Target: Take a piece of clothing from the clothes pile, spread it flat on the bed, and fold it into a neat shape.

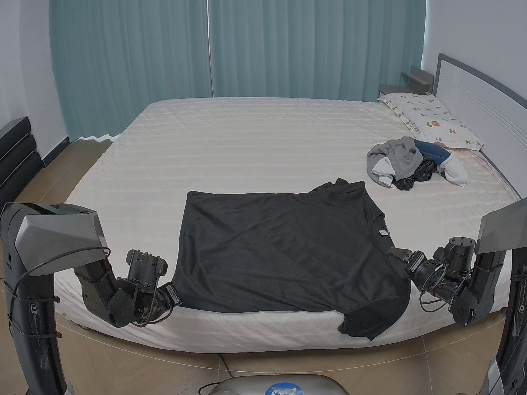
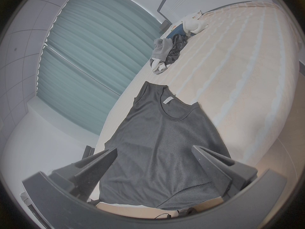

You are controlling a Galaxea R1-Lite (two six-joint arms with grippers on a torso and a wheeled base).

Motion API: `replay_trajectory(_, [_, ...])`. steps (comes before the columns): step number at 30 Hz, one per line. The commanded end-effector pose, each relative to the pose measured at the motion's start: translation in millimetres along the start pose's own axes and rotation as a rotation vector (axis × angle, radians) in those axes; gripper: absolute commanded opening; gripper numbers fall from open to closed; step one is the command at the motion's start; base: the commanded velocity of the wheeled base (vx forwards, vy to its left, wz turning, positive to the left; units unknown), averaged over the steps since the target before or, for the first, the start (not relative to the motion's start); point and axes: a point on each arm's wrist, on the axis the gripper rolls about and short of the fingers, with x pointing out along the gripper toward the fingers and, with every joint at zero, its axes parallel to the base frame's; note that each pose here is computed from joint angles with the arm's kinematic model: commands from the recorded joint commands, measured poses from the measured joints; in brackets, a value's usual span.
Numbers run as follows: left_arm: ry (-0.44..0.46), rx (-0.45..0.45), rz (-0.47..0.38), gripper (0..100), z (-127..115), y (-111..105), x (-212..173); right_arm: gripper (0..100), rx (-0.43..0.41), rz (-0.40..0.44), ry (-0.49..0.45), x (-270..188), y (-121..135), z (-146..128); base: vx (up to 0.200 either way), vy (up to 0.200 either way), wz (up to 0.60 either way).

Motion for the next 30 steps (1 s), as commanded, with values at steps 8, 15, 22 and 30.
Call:
replay_trajectory(8, [0.013,0.048,0.046,0,-2.8,11.6,0.3,100,0.0,-0.001,0.001,-0.6,-0.2,-0.1,0.0,0.0,0.0])
replay_trajectory(15, [0.004,0.047,0.054,0,-1.7,12.3,0.0,100,0.0,-0.007,-0.002,-1.2,-1.7,1.0,0.0,0.0,0.0])
replay_trajectory(22, [0.014,0.06,0.064,0,-3.8,15.0,0.0,100,0.0,-0.014,-0.021,-2.7,-4.0,6.3,0.0,0.0,0.0])
replay_trajectory(30, [0.008,0.056,0.06,100,-2.4,14.2,0.5,100,-0.012,-0.071,-0.048,-0.1,-22.0,21.0,0.0,0.0,0.0])
